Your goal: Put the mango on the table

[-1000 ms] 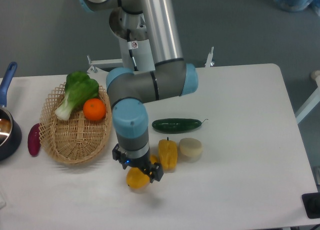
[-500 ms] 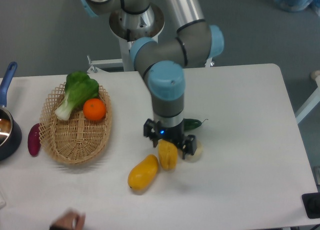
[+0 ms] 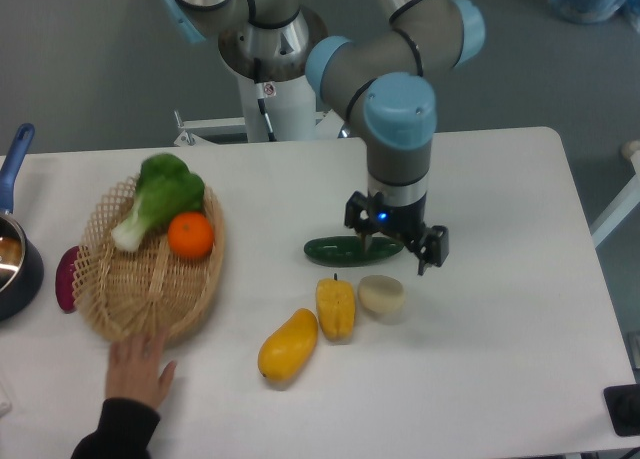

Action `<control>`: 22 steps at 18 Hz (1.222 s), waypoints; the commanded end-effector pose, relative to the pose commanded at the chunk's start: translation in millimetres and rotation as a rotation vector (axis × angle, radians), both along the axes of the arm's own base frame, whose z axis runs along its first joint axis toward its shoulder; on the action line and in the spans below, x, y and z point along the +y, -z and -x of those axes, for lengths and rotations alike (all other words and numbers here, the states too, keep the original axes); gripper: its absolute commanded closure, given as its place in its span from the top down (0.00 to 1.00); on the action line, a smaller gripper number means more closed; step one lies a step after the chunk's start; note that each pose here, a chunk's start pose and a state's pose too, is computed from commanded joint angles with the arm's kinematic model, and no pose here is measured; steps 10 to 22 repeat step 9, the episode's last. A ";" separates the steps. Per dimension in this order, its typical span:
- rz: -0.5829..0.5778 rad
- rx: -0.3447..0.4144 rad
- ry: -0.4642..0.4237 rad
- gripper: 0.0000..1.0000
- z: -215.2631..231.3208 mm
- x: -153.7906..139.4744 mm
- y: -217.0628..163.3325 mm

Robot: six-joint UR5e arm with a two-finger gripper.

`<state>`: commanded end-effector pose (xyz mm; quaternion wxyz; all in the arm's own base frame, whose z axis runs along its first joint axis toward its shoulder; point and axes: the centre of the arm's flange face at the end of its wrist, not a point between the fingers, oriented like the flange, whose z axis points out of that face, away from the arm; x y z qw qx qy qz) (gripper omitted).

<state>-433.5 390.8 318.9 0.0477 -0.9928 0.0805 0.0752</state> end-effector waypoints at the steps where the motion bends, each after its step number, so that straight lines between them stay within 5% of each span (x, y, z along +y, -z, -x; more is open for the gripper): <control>1: 0.004 0.001 0.007 1.00 4.4 -5.6 0.7; 22: 0.006 0.002 -0.010 1.00 18.1 -20.2 1.6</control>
